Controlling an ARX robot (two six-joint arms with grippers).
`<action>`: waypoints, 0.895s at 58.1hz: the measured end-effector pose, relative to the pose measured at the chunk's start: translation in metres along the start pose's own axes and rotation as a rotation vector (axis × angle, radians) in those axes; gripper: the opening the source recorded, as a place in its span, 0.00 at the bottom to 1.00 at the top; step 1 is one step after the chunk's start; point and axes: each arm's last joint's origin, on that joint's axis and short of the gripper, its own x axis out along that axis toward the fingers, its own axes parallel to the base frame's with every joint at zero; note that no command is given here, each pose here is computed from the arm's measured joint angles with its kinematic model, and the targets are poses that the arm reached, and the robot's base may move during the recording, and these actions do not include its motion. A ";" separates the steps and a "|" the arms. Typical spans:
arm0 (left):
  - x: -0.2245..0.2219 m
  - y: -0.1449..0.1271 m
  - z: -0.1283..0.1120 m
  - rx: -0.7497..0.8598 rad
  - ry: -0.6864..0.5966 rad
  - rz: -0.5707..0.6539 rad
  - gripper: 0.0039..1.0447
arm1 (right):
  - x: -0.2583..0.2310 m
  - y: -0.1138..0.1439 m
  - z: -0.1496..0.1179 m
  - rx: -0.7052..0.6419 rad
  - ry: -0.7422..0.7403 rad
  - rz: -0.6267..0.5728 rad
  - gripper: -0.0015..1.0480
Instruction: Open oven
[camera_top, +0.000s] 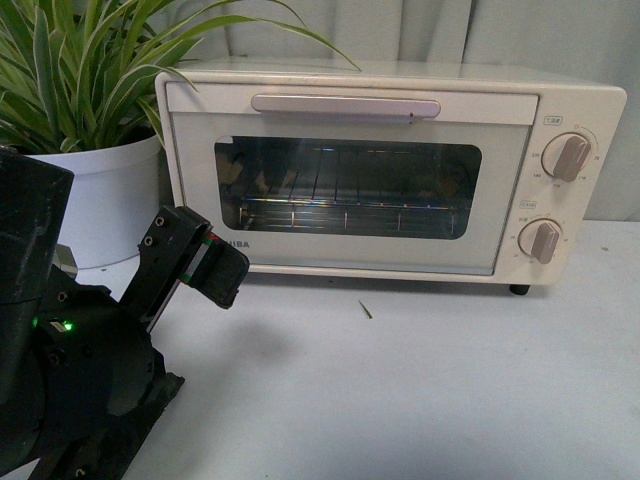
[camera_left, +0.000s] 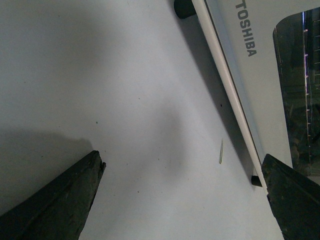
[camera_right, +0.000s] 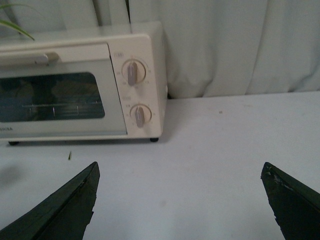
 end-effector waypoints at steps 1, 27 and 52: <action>0.000 0.000 0.000 0.000 0.001 0.001 0.94 | 0.003 0.001 0.004 -0.005 -0.004 0.003 0.91; -0.001 0.000 0.003 -0.002 0.007 0.003 0.94 | 0.099 0.047 0.076 -0.090 0.122 0.085 0.91; -0.001 -0.001 0.004 -0.003 0.010 0.005 0.94 | 0.188 0.090 0.104 0.054 0.304 0.126 0.91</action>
